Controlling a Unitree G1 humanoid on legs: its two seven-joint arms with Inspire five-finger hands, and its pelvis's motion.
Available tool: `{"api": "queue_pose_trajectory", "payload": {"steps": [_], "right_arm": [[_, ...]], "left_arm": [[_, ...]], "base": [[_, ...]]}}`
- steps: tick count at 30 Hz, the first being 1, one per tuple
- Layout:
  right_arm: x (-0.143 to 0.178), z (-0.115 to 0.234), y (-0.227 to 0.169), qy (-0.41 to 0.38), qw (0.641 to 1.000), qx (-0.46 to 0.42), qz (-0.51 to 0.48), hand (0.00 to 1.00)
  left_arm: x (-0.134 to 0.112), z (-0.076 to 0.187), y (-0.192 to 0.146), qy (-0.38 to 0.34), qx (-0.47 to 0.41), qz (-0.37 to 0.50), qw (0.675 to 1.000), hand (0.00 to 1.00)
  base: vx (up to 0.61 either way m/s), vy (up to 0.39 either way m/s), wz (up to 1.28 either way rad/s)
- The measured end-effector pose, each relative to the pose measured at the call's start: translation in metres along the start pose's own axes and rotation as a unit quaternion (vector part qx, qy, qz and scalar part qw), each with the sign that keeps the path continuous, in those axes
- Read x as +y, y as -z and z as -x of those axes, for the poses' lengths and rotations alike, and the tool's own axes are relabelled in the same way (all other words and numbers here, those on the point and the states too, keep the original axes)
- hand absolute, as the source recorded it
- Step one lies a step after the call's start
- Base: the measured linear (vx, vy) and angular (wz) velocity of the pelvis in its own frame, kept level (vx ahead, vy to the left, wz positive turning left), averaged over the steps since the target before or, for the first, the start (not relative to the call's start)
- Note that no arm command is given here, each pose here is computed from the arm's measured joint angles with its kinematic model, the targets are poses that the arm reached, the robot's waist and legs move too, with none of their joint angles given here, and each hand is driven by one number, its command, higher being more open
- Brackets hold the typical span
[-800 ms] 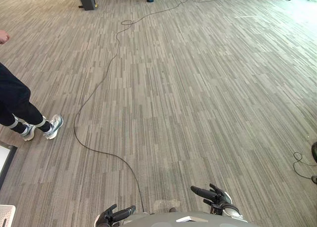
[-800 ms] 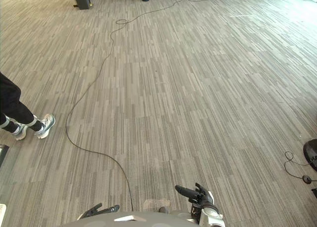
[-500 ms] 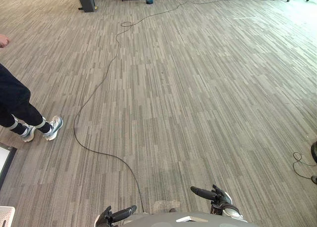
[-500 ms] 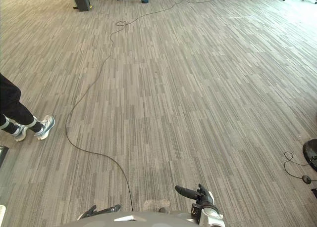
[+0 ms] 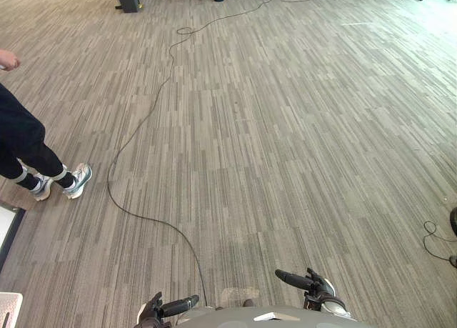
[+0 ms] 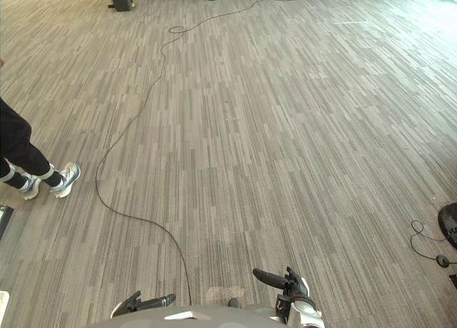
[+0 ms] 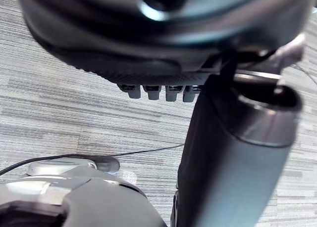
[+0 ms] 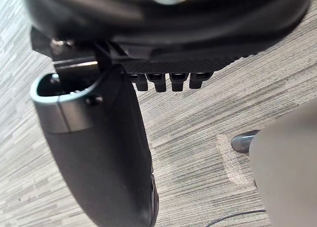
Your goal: Pick up cushions and gather them together orderly.
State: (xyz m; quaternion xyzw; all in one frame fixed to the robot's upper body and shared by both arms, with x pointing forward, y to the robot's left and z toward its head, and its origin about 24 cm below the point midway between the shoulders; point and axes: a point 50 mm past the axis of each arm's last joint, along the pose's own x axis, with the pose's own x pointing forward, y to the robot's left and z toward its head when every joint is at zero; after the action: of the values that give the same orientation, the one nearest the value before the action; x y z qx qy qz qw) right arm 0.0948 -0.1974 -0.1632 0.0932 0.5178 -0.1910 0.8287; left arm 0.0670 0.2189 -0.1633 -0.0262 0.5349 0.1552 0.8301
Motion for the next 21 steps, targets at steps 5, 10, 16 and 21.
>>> {"api": "queue_pose_trajectory", "payload": {"steps": [5,10,16,21], "right_arm": [[-0.0009,0.0003,0.0016,0.002,1.000,0.003,-0.016,1.00],[-0.0014,0.0006,0.0029,0.003,1.000,0.005,-0.028,1.00],[-0.0027,0.0008,0.0037,0.005,0.999,0.005,-0.040,1.00],[-0.0048,0.0010,0.0046,0.011,0.998,0.005,-0.055,1.00]], "left_arm": [[-0.0019,-0.0002,-0.0009,0.005,-0.001,-0.013,1.000,1.00],[-0.0023,-0.0001,-0.0007,0.006,-0.001,-0.012,1.000,1.00],[-0.0037,0.0004,0.0015,0.007,0.001,-0.006,1.000,1.00],[-0.0033,0.0003,0.0011,0.006,0.001,0.000,1.000,1.00]], "base": [[0.01,0.019,0.02],[-0.03,0.016,0.01],[-0.06,0.009,0.03],[-0.02,-0.021,0.11]]}}
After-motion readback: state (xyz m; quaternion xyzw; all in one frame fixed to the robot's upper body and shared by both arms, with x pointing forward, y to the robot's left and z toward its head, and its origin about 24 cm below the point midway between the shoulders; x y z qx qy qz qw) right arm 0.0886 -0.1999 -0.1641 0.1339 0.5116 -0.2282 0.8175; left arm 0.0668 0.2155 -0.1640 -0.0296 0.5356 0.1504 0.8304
